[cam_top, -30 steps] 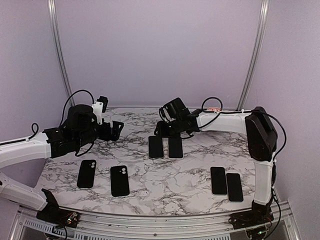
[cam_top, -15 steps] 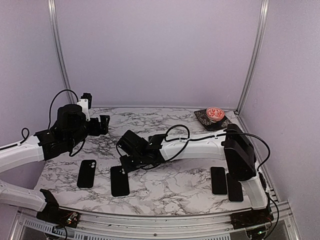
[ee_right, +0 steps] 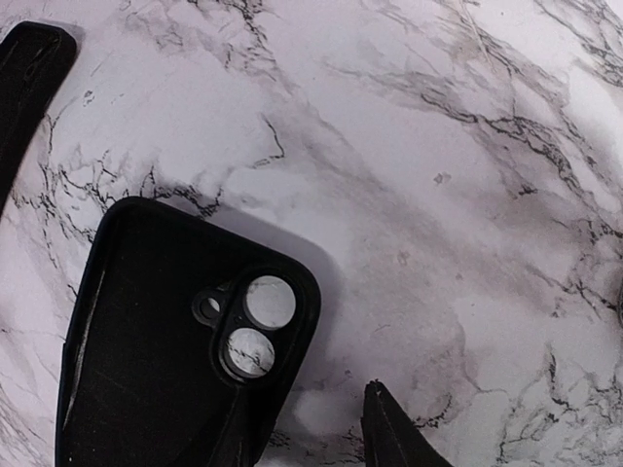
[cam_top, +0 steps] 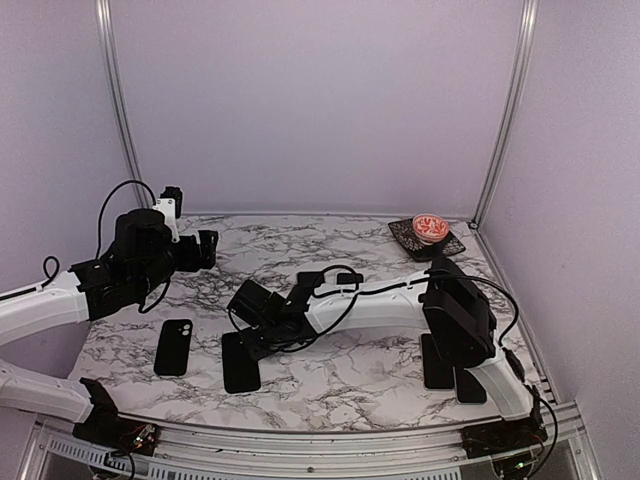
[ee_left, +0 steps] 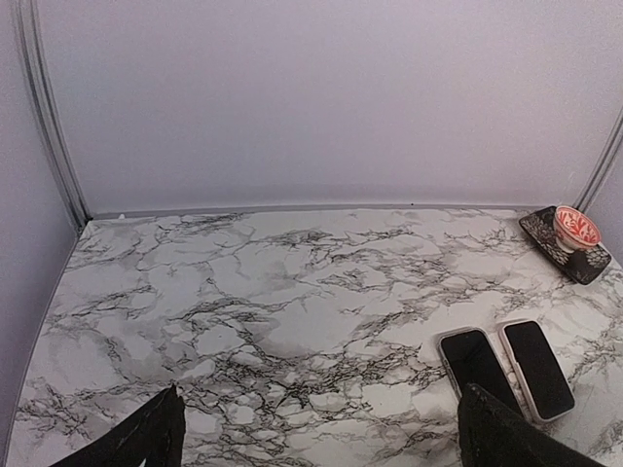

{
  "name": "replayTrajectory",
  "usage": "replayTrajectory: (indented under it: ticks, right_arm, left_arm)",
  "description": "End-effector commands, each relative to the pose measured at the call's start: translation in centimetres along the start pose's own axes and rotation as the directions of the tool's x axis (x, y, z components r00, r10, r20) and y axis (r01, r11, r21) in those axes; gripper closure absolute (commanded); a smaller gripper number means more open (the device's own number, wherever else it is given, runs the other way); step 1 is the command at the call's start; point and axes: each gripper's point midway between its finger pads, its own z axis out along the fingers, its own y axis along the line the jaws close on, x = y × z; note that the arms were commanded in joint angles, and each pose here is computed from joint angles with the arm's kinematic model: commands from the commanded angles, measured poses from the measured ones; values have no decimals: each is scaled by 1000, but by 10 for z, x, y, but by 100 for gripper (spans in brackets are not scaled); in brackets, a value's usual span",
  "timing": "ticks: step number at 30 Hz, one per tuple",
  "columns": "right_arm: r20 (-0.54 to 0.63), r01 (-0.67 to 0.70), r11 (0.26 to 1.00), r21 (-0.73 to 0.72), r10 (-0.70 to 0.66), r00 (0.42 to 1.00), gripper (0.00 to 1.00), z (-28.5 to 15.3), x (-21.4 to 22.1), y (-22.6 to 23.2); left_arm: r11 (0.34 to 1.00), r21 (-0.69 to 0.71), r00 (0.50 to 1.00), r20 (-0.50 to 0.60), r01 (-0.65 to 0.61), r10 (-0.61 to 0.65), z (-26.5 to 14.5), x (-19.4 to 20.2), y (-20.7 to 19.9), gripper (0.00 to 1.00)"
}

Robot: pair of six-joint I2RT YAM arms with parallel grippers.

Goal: Put the phone into the phone case

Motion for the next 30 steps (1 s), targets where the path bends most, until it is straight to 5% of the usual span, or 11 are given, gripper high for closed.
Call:
replayTrajectory:
  ticks: [1, 9, 15, 22, 30]
  right_arm:
    - [-11, 32, 999, 0, -32, 999, 65, 5, 4, 11]
    - [-24, 29, 1000, -3, -29, 999, 100, 6, 11, 15]
    - [100, -80, 982, 169, 64, 993, 100, -65, -9, -46]
    - [96, -369, 897, 243, 356, 929, 100, -110, 84, -142]
    - [103, -504, 825, 254, 495, 863, 100, -112, 128, -171]
  left_arm:
    - [1000, -1, 1000, 3, 14, -14, 4, 2, 1, 1]
    - [1000, 2, 1000, -5, 13, -13, 5, 4, 1, 1]
    - [1000, 9, 1000, -2, 16, -16, 4, 3, 0, 1]
    - [999, 28, 1000, 0, 23, -23, 3, 2, -2, 1]
    - [999, 34, 1000, -5, 24, -23, 4, 3, -3, 1]
